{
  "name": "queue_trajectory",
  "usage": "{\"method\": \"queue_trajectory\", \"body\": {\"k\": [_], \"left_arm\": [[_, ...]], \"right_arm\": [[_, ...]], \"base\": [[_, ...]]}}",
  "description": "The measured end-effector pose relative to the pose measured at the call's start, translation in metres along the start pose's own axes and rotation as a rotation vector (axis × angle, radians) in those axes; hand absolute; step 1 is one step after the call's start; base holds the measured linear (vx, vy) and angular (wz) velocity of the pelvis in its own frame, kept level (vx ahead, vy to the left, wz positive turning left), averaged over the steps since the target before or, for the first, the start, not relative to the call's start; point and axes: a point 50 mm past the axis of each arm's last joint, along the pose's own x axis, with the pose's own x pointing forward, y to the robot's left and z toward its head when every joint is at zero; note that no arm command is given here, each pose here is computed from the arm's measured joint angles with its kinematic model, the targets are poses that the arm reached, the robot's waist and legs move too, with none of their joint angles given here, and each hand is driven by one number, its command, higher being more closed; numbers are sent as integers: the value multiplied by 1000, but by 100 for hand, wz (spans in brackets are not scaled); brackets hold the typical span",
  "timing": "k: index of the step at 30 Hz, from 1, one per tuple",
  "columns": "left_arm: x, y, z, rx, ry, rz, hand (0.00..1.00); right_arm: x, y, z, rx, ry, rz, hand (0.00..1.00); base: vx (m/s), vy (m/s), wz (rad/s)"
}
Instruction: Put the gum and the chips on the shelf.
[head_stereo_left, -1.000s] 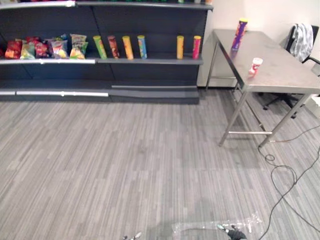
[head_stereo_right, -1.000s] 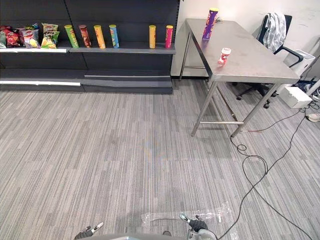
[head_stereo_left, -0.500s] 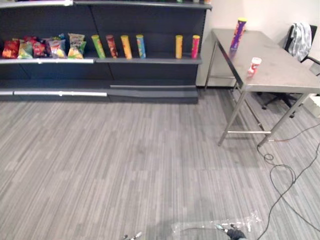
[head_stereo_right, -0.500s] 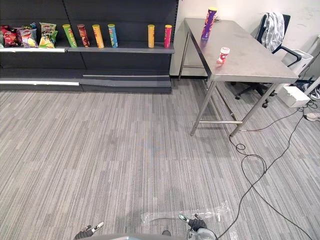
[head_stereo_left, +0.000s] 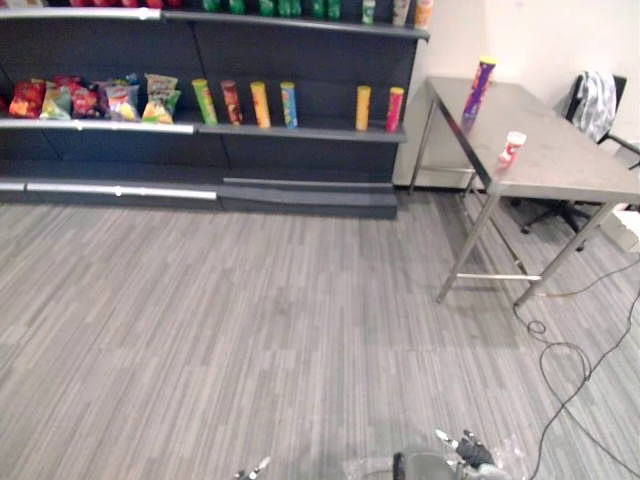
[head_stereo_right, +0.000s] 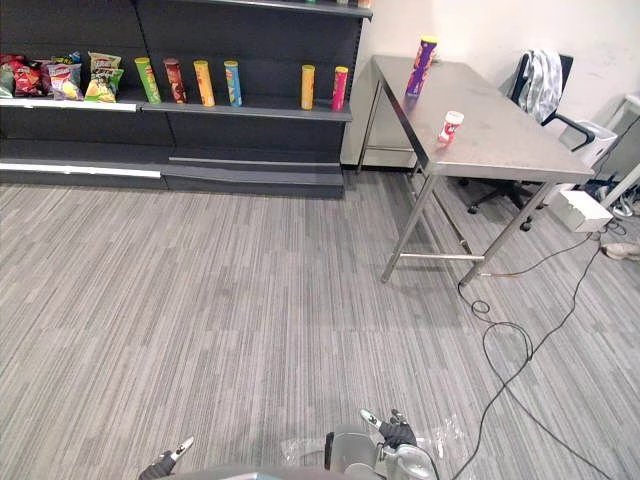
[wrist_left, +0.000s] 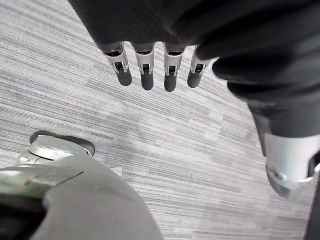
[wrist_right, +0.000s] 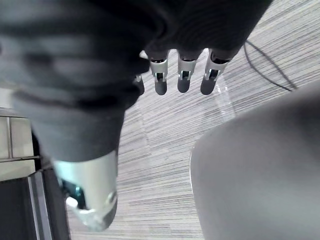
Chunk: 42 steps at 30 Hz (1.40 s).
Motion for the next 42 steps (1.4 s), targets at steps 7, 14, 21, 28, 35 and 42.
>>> {"method": "queue_trajectory", "body": {"k": [7,14,21,28,35,42], "left_arm": [[3,-16,9,-25,-13,-40,0],[5,-56,23,-46,-41,-163,0],[4,-68,41,-80,-115,-205,0],[4,-61,65,-160,-209,-196,0],[6,-49,58,-184,-189,-169,0],[5,-41,25,-137,-74,-141,0]], "right_arm": [[2,-11,9,147,-25,-62,0],[6,0,31,137,-101,15,0],[5,1,26,113,-85,27,0],[3,6,12,124,-34,40,0],[1,10,-2,79,22,66,0],[3,-8,0,12,42,21,0]], "base": [[472,-142,19],[573,-313,56],[533,-267,-11],[423,3,-52],[451,228,-49],[148,94,-41]]}}
